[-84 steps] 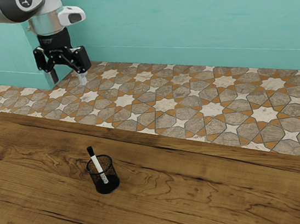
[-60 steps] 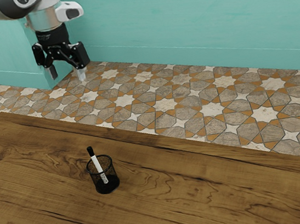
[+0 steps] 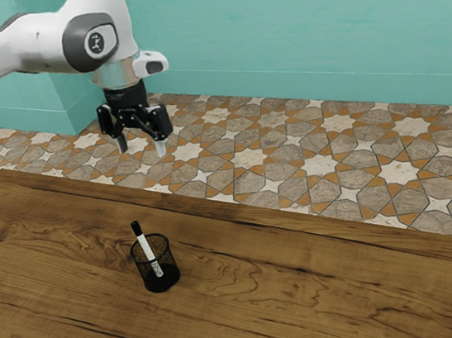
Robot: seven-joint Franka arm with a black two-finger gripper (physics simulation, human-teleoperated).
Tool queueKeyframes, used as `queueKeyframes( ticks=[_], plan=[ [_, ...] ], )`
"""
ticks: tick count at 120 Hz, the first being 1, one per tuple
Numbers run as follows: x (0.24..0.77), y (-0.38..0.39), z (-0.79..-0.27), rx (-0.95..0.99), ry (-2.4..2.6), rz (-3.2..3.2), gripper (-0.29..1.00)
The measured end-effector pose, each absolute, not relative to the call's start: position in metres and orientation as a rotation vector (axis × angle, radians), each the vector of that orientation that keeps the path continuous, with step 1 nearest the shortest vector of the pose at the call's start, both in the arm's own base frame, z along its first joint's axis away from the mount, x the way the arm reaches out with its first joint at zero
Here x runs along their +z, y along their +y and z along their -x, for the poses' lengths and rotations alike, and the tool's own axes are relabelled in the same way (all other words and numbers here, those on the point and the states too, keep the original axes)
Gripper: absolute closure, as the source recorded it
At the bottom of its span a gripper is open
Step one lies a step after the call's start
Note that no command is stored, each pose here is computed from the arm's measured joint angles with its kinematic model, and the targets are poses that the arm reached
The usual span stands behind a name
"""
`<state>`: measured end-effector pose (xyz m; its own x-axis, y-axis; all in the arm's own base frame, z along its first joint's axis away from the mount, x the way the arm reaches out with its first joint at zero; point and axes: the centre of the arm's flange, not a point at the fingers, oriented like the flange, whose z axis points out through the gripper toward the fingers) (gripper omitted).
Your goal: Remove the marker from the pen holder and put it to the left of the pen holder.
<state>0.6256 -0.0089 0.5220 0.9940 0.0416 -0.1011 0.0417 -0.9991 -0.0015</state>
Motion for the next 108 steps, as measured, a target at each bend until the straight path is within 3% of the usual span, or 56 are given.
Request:
queueKeyframes(
  ticks=[29, 58, 84, 108],
  plan=[
    [0.424, -0.019, -0.616, -0.18, 0.09, -3.054, 0.0],
    [0.391, 0.02, -0.606, -0.181, 0.276, -2.951, 0.0],
    [0.396, 0.068, -0.588, -0.159, 0.397, -2.904, 0.0],
    [0.357, 0.074, -0.568, -0.243, 0.403, -2.896, 0.0]
  ],
)
